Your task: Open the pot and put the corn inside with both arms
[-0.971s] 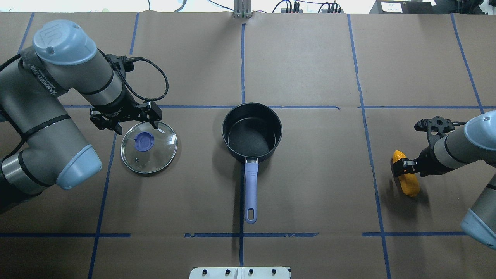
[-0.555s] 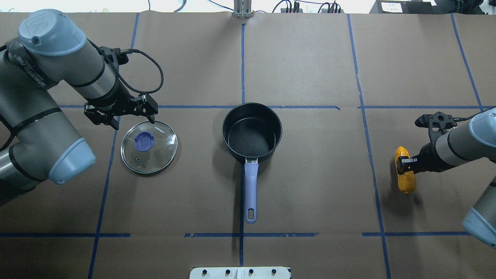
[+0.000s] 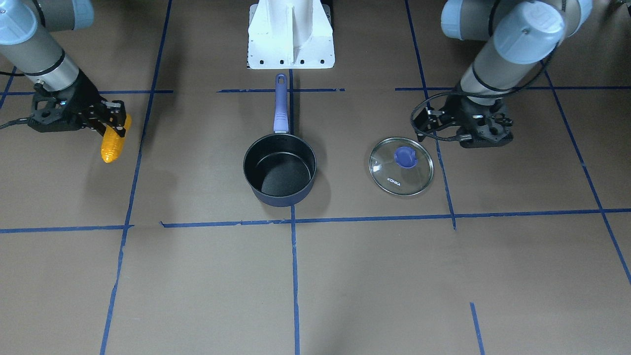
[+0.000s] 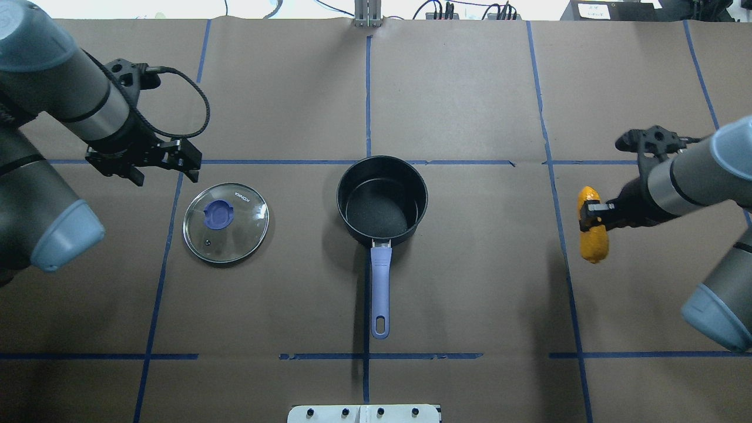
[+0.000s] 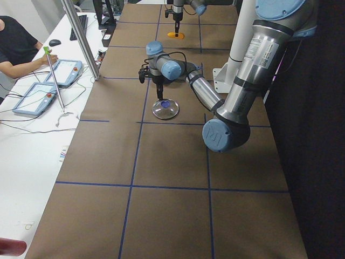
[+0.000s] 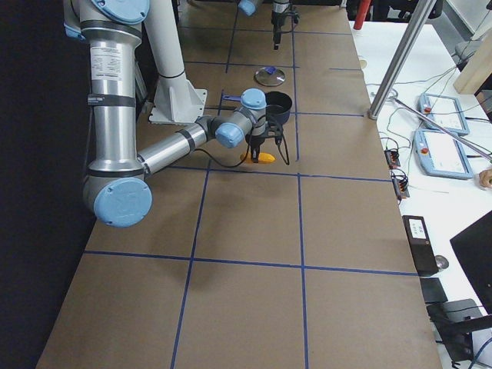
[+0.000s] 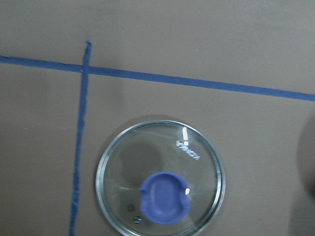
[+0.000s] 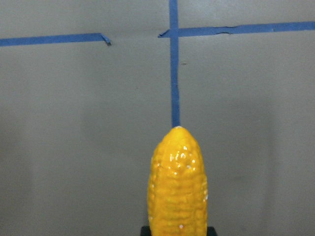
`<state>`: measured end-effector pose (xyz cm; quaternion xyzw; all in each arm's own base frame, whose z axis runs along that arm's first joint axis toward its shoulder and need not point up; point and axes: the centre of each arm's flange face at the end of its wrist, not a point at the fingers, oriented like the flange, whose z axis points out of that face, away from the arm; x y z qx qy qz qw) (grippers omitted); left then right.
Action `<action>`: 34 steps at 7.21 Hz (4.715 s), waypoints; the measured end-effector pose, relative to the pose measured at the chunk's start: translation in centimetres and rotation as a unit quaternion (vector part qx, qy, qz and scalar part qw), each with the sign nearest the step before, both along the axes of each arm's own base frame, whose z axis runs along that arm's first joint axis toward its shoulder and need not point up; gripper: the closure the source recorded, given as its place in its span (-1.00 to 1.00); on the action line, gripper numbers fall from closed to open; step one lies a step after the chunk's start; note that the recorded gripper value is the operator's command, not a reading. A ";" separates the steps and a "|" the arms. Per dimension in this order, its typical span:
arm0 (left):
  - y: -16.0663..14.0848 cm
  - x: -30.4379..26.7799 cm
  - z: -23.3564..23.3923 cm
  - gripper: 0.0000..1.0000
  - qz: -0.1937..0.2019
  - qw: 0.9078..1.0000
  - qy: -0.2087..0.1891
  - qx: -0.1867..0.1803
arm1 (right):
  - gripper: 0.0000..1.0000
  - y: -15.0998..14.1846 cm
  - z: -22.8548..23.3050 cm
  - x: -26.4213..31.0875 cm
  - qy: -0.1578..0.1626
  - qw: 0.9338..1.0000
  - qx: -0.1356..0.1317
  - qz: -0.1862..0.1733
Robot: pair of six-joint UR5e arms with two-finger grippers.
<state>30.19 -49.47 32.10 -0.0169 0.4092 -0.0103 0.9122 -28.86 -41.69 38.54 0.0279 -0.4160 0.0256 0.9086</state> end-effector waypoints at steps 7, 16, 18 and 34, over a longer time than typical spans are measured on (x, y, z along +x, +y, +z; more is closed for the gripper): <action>-2.7 -10.1 9.7 -1.00 0.054 0.995 -0.044 0.067 | 0.95 -5.6 -23.1 -19.8 0.006 0.997 -0.052 0.062; -2.5 -13.3 12.6 -1.00 0.064 0.995 -0.044 0.069 | -0.98 -5.6 -22.6 -22.6 -0.012 0.997 -0.041 0.060; -2.4 -17.0 15.2 -1.00 0.074 0.993 -0.047 0.078 | -0.98 -6.5 -20.3 -17.9 -0.015 0.997 -0.031 0.066; 2.0 -34.9 34.1 -1.00 0.081 0.995 -0.025 0.043 | -0.99 -11.2 30.5 37.5 -0.008 0.997 0.037 -0.063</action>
